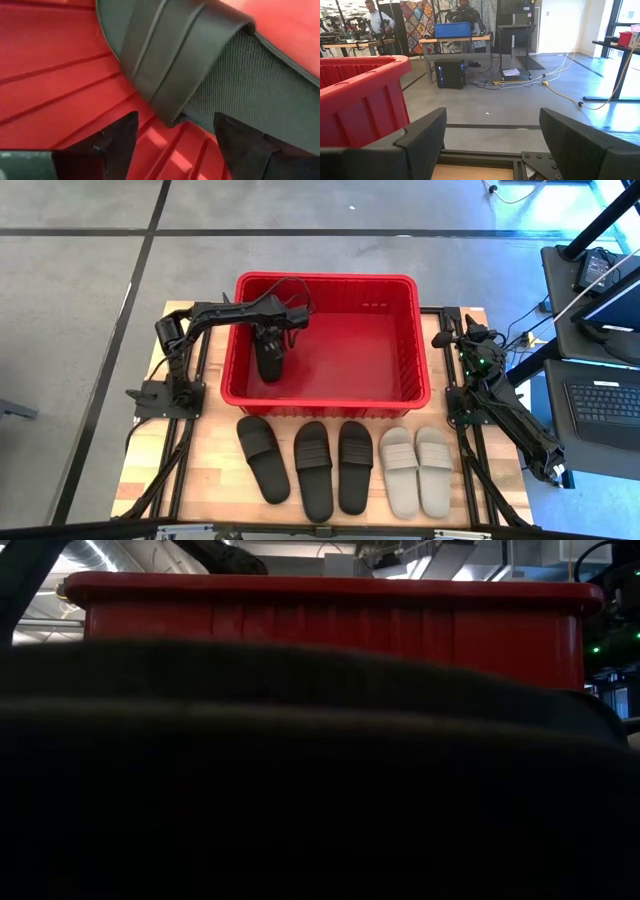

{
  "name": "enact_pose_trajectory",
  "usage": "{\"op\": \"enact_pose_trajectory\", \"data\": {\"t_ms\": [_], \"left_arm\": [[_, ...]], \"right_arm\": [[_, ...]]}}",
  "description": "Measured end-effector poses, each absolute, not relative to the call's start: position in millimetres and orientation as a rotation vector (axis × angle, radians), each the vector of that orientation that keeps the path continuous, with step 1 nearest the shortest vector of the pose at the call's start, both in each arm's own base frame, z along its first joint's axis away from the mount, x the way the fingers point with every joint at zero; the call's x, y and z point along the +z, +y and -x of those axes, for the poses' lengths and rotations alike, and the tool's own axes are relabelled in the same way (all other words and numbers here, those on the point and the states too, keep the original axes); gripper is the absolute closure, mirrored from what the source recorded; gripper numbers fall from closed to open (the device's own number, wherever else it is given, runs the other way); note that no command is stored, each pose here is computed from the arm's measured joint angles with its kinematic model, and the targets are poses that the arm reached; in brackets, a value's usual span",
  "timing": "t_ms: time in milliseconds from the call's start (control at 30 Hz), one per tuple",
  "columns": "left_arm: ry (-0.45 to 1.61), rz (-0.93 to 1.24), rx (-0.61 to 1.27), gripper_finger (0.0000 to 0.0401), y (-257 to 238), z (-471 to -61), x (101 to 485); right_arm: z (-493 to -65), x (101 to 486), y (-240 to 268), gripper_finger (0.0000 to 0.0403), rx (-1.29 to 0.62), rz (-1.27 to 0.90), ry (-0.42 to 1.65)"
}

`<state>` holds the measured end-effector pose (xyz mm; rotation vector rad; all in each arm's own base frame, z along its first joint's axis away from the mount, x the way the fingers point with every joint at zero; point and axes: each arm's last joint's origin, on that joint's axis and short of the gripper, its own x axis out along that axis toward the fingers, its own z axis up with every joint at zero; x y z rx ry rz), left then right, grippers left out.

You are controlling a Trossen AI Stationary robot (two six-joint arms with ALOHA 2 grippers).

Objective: Pick and place slides into bin
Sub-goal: Put the black slide into the red bin

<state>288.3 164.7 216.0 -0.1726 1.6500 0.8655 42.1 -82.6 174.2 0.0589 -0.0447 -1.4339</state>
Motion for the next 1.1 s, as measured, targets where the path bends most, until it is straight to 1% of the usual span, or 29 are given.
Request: {"op": "enact_pose_trajectory", "data": {"t_ms": [100, 200, 300, 467, 633, 733, 900, 1100], "left_arm": [[1.609, 0.172, 0.865, 0.0147, 161, -289, 235], [1.515, 0.204, 0.857, 0.0147, 156, -292, 260], [1.388, 0.241, 0.810, 0.0147, 147, -292, 293], [1.171, 0.270, 0.701, 0.0147, 117, -289, 349], [1.010, 0.249, 0.486, 0.0147, 66, -278, 392], [0.933, 0.285, 0.333, 0.0147, 32, -273, 408], [0.824, 0.404, 0.141, 0.0147, -26, -273, 422], [0.776, 0.559, 0.047, 0.0147, -89, -279, 421]], "right_arm": [[-42, 174, -83, 0.0083, -1.434, -0.059, -0.045], [-42, 174, -83, 0.0083, -1.434, -0.059, -0.045], [-42, 174, -83, 0.0083, -1.434, -0.059, -0.045], [-42, 174, -83, 0.0083, -1.434, -0.059, -0.045], [-42, 174, -83, 0.0083, -1.434, -0.047, -0.034], [-42, 174, -83, 0.0083, -1.433, -0.034, -0.023], [-42, 174, -83, 0.0083, -1.434, -0.037, -0.025], [-42, 174, -83, 0.0083, -1.433, -0.037, -0.026]]}}
